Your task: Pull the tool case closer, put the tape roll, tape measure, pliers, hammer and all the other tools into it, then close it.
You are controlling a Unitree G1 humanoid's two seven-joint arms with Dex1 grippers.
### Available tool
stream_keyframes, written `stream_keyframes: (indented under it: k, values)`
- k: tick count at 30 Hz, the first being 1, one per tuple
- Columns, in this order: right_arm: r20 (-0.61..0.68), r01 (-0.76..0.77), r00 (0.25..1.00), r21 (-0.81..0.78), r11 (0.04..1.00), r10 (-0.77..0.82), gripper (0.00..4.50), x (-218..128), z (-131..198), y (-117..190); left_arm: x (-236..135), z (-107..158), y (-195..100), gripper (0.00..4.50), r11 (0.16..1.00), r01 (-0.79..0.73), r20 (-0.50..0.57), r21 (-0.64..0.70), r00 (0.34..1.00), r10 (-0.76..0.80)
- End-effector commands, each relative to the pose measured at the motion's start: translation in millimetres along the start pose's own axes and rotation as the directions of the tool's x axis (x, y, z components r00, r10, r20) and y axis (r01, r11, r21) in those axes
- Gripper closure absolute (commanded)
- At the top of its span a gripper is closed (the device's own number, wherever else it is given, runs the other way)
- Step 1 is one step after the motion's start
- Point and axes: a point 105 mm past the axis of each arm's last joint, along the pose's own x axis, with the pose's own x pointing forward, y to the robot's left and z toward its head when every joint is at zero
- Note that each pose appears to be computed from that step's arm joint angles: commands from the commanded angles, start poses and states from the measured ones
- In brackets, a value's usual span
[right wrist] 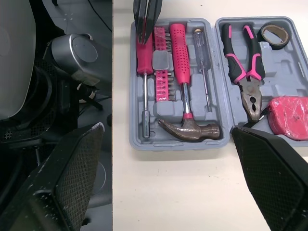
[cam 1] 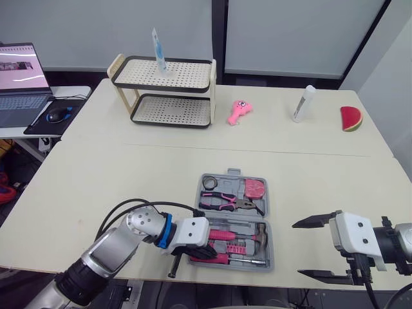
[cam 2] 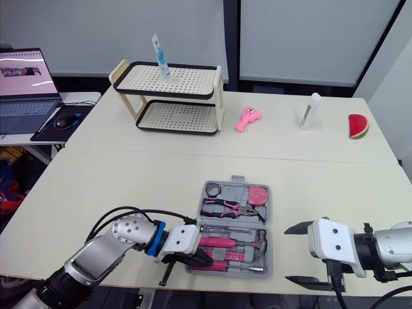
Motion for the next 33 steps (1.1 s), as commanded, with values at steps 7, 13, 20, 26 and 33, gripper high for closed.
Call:
stream_keyframes:
  k: [7, 13, 20, 26, 33]
  values:
    - [0.014, -0.013, 1.000, -0.023, 1.000, 0.013, 0.00, 1.7, 7.1, 4.4, 10.3, -8.0, 4.3, 4.46, 0.999, -0.019, -0.036, 0.026, 0.999, 0.020]
    - [0.014, -0.013, 1.000, -0.022, 1.000, 0.013, 0.00, 2.0, 7.1, 5.4, 15.4, -23.0, 0.7, 4.46, 1.000, -0.009, -0.075, 0.012, 0.997, 0.010]
    - [0.018, -0.010, 1.000, -0.025, 1.000, 0.011, 0.00, 1.9, 7.9, 4.3, 12.6, -18.0, 3.8, 4.46, 0.999, -0.038, -0.030, 0.006, 0.999, 0.038]
    - [0.042, 0.035, 0.999, -0.003, 0.999, -0.034, 0.00, 0.5, 9.2, -2.9, -22.0, 9.3, 9.5, 4.46, 0.995, -0.099, 0.121, 0.004, 0.988, 0.097]
    - [0.025, 0.258, 0.965, 0.088, 0.962, -0.261, 0.00, 9.8, -13.9, -35.5, -99.8, -8.3, 23.4, 4.46, 0.935, -0.341, 0.143, -0.095, 0.925, 0.352]
